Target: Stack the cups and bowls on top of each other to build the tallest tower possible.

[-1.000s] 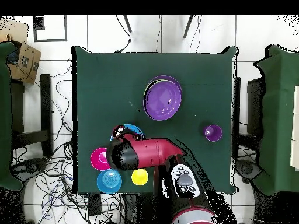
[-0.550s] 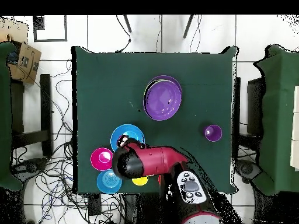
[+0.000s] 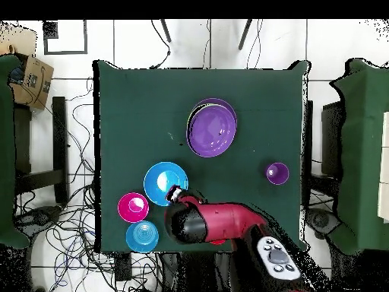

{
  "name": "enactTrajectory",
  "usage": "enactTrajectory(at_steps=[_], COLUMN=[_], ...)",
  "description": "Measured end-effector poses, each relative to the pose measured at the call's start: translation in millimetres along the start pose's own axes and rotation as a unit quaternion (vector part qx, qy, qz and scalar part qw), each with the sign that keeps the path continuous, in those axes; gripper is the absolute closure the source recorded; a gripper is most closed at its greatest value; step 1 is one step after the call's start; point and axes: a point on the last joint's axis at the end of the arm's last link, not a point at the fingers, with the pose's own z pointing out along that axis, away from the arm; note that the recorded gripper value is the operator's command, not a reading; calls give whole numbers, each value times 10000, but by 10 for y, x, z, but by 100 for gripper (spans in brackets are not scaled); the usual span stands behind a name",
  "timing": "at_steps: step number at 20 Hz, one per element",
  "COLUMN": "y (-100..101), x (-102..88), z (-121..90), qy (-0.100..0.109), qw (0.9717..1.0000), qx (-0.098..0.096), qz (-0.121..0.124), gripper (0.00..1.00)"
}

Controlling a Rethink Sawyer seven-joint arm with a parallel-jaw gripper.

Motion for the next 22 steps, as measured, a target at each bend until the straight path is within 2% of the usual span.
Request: enactTrajectory(at_steps=[4,8,15,19,22], y=[-271,-423,-386,-350,-241], x=[-82,-98,-38,-28,-45], z=[-68,-53,-46,-111,-197], qy=[-23,-23,-9,-55,-143], qw=[9999,9999,10000,10000,9998], qx=[9,44,48,25,-50], qz=[169,142,-2,-51,-123], gripper=[0,0,0,0,0])
